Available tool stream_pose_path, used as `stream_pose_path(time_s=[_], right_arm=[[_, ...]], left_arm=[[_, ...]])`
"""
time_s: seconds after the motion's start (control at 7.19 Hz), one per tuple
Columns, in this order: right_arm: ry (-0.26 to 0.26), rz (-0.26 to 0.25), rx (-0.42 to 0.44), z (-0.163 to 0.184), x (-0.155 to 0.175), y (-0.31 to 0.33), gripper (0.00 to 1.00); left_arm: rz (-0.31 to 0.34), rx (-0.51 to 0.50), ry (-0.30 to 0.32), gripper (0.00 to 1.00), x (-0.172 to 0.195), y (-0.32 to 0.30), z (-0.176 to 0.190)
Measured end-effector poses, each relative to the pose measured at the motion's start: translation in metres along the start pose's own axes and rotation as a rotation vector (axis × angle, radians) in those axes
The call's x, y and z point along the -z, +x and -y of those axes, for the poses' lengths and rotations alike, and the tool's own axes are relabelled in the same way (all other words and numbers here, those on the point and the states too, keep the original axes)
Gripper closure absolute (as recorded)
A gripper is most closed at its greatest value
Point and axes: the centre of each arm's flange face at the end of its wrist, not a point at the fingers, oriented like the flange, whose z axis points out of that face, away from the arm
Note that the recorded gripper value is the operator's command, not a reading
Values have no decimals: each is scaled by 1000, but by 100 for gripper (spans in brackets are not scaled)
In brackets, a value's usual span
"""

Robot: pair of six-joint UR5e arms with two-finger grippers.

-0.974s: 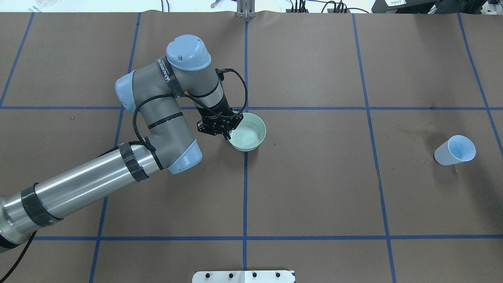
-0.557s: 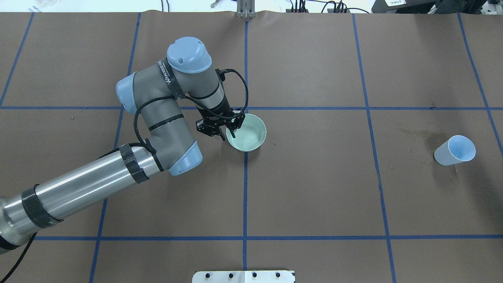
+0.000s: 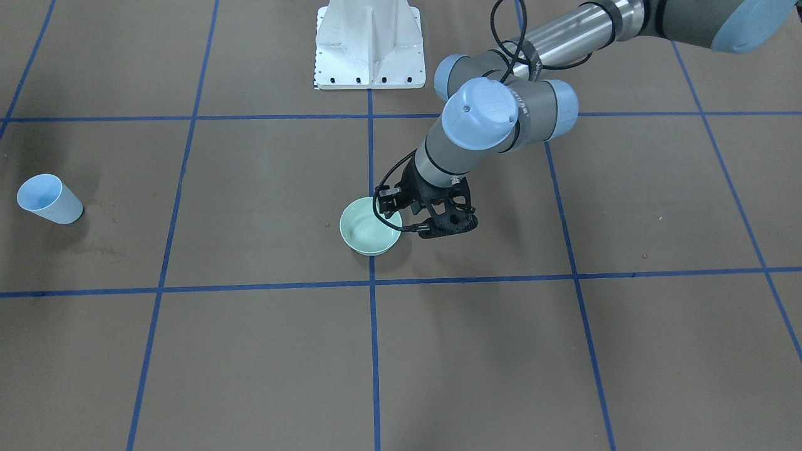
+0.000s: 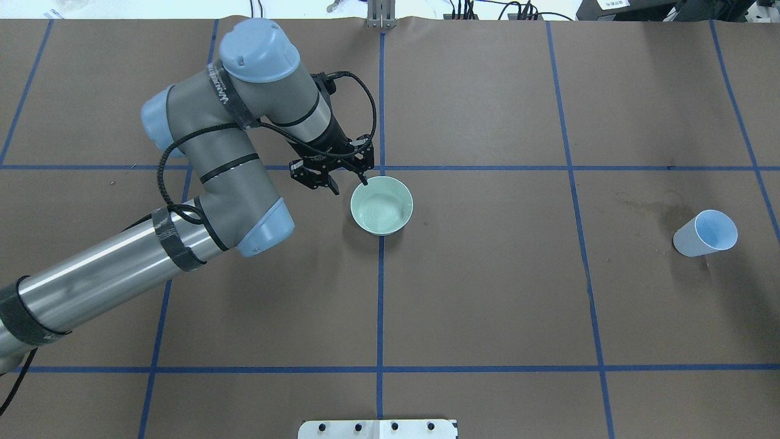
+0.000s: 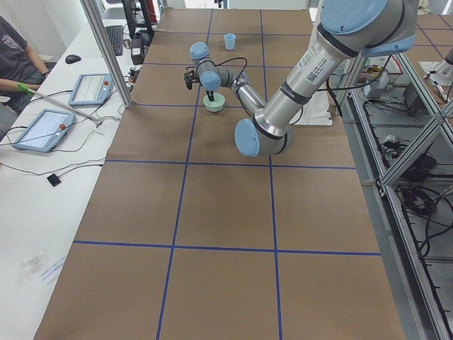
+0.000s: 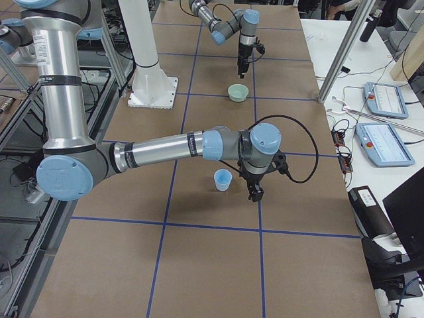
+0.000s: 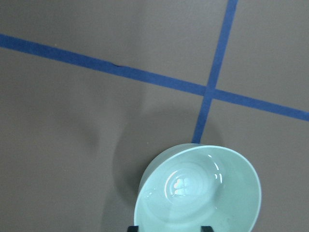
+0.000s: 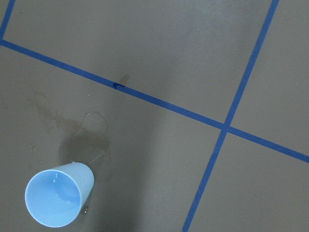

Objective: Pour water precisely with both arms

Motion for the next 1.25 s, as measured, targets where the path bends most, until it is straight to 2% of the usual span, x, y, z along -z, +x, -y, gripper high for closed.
stream_pose_path(time_s=[0.14, 0.28, 0.42, 0.56, 0.83, 0.97, 1.11, 1.25], right_arm=[[-18, 23, 59, 7, -19, -30, 0], [0, 28, 117, 2, -33, -50, 0], [60, 22, 175, -18, -43, -59, 0], [162, 19, 200, -49, -53, -64, 0], [358, 29, 203, -111, -69, -65, 0], [440, 37, 185, -128, -75, -63, 0], [502, 57, 160, -137, -83, -65, 0], [538, 72, 163, -147, -98, -61, 0]], left_arm=[[-9, 22, 17, 26, 16, -29, 2], [-15, 36, 37, 25, 36, -68, 1], [-21, 47, 55, 25, 52, -93, 0], [-22, 55, 67, 25, 60, -106, 2], [-18, 66, 80, 25, 65, -116, 6], [-15, 70, 84, 25, 65, -119, 8], [-12, 72, 85, 25, 64, -121, 8], [-12, 74, 86, 25, 64, -122, 9]])
